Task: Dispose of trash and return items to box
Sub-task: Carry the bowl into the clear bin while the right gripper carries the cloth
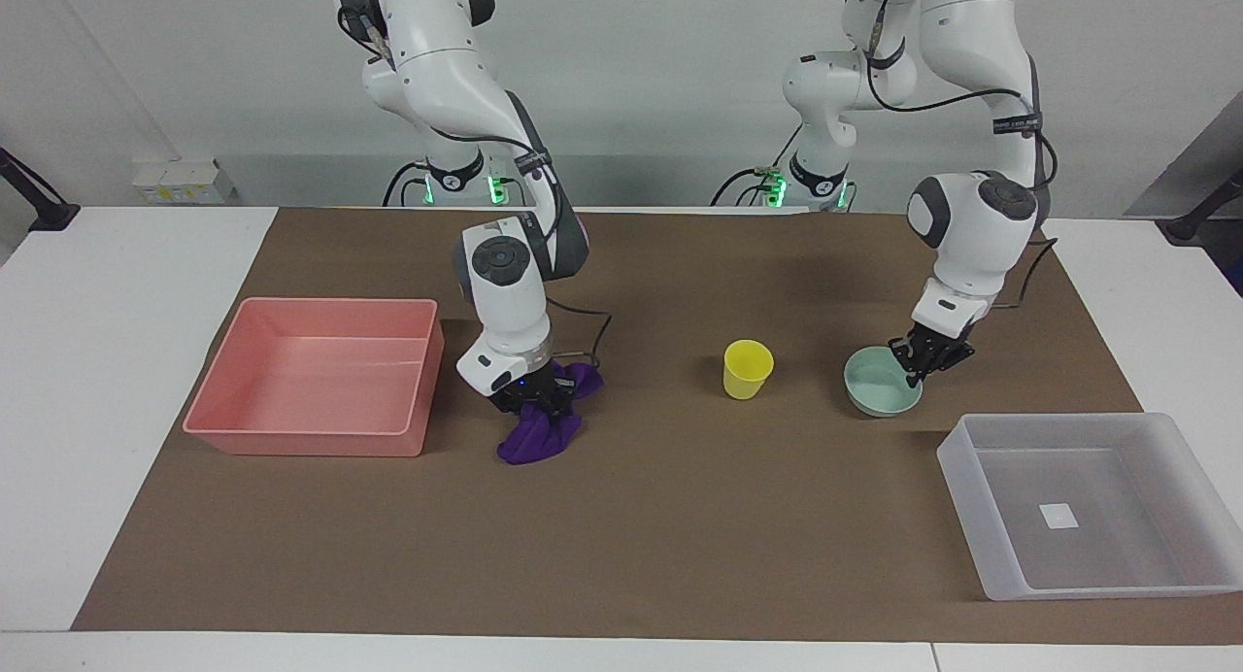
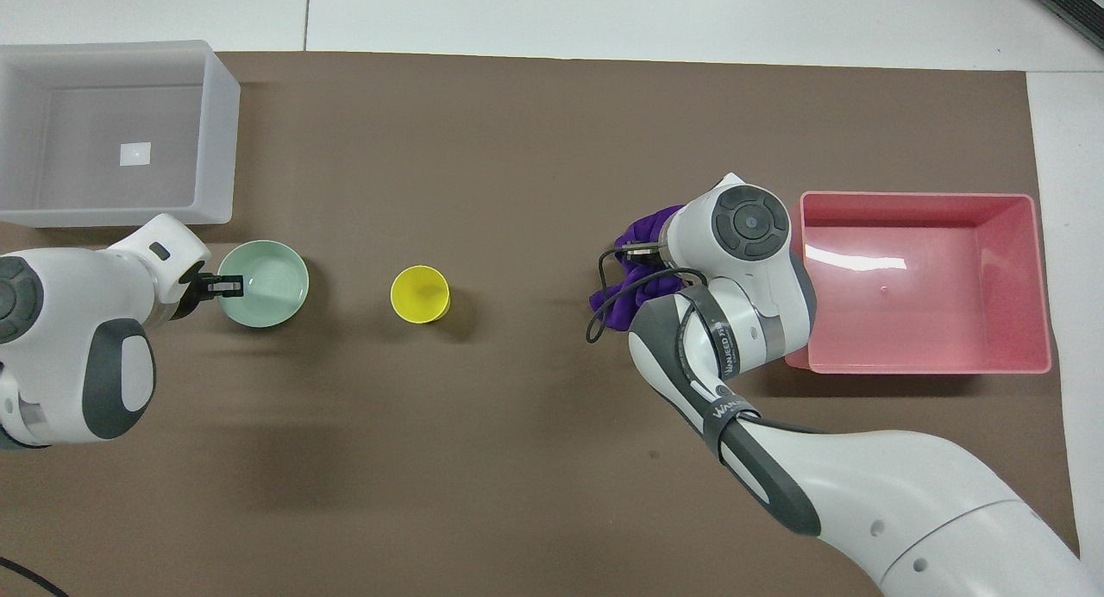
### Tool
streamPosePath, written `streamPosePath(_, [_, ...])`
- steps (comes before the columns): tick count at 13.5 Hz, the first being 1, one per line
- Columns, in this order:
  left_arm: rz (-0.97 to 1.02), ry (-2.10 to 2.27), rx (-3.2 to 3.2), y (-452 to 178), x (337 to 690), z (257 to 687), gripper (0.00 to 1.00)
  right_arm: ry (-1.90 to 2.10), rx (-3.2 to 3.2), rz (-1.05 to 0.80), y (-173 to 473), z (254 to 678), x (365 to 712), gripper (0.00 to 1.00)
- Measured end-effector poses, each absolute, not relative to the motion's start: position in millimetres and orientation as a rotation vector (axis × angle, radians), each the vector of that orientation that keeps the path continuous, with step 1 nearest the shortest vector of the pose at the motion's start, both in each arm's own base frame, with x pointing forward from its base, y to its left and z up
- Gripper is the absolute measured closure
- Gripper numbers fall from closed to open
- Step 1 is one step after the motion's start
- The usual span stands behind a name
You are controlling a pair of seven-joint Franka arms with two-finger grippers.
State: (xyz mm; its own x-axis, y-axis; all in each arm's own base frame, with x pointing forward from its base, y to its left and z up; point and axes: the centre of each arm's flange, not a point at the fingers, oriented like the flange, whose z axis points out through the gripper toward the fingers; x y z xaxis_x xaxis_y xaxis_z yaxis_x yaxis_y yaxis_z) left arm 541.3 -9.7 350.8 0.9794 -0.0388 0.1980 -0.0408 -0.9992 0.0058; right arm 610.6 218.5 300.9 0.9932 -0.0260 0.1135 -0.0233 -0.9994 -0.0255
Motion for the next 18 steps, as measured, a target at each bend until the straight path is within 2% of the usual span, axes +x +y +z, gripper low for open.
streamPosePath(1, [0.302,-0.063,3.116,-9.8,541.8,364.6,0.97,0.058,-3.112,-0.175,218.1,314.1,610.0,0.82])
streamPosePath(6, [0.304,-0.058,3.114,-7.1,557.9,444.8,0.97,0.106,-3.1,-0.205,200.9,434.5,590.4,0.84])
streamPosePath(9, [0.381,-0.036,3.108,0.9,577.0,473.1,0.97,0.17,-3.088,-0.241,171.5,489.8,578.8,0.84])
streamPosePath(15, [0.49,0.083,3.112,61.6,638.6,497.0,0.97,0.261,-3.093,-0.244,97.2,550.9,569.0,0.84])
streamPosePath(18, [0.53,0.129,3.114,87.2,665.2,497.4,0.97,0.201,-3.114,-0.246,41.7,551.9,572.5,0.84])
